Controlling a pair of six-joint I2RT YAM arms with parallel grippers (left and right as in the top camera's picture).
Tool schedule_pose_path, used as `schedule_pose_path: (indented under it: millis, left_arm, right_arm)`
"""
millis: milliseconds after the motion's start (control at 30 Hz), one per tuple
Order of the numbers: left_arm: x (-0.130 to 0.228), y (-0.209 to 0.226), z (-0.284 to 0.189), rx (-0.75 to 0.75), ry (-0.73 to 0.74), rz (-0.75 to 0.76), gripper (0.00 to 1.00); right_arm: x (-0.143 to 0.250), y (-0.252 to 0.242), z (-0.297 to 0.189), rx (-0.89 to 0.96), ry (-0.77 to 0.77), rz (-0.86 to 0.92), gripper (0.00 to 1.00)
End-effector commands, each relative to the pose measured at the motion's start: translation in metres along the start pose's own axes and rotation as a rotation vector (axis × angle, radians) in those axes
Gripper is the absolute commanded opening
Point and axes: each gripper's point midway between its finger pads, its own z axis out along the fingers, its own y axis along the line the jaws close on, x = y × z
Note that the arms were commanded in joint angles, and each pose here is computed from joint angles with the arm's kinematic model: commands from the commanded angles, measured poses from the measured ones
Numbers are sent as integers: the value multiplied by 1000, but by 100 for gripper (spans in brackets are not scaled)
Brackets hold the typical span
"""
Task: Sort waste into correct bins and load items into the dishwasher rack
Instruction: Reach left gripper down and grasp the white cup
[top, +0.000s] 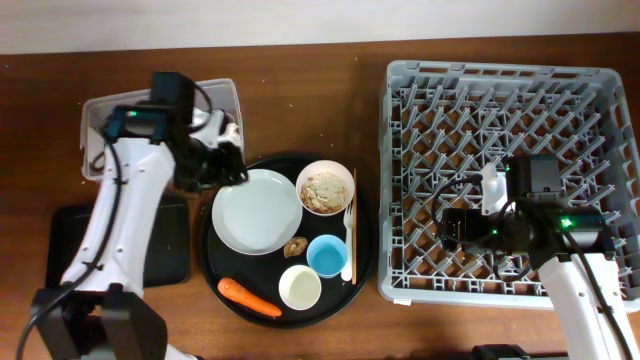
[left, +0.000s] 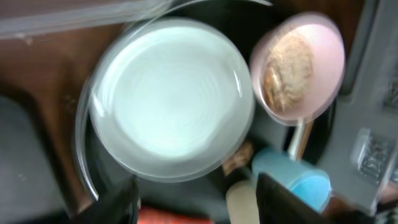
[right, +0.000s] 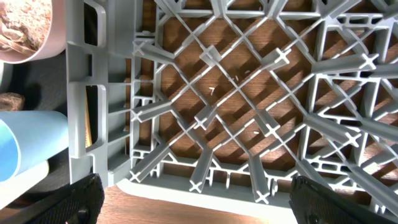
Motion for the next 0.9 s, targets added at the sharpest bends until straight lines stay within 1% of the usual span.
schedule_pose_path:
  millis: [0, 100, 200, 267, 500, 567, 633, 733, 800, 833, 867]
  left_arm:
    - [36, -47, 1, 54, 100, 173, 59]
    - [67, -66, 4, 48, 206, 232, 59]
    - [98, -74, 2, 30, 319, 259, 54]
    - [113, -64, -2, -58, 380, 210, 53]
    - [137, -76, 3, -85, 425, 269, 55]
    - [144, -69, 6, -144, 409, 237, 54]
    - [148, -58, 6, -205, 357, 200, 54]
    - [150, -56, 0, -177, 258, 187, 55]
    - [149, -59, -7, -133, 153, 181, 60]
    - [148, -60, -9, -115, 112, 182, 65]
    - [147, -60, -9, -97, 74, 190, 68]
  right_arm:
    - [-4, -2, -5, 9, -17, 11, 98]
    - [-4, -2, -5, 9, -17, 11, 99]
    - [-4, -2, -5, 9, -17, 11, 98]
    - [-4, -2, -5, 9, -17, 11, 98]
    - [-4, -2, -5, 9, -17, 11, 98]
    - [-4, -2, -5, 9, -17, 11, 98]
    - [-4, -2, -4, 9, -14, 11, 98]
    - [-4, -2, -4, 10, -11, 12, 98]
    - [-4, -2, -4, 10, -11, 12, 98]
    - [-4, -2, -4, 10, -11, 12, 98]
    - [-4, -2, -4, 9, -12, 12, 98]
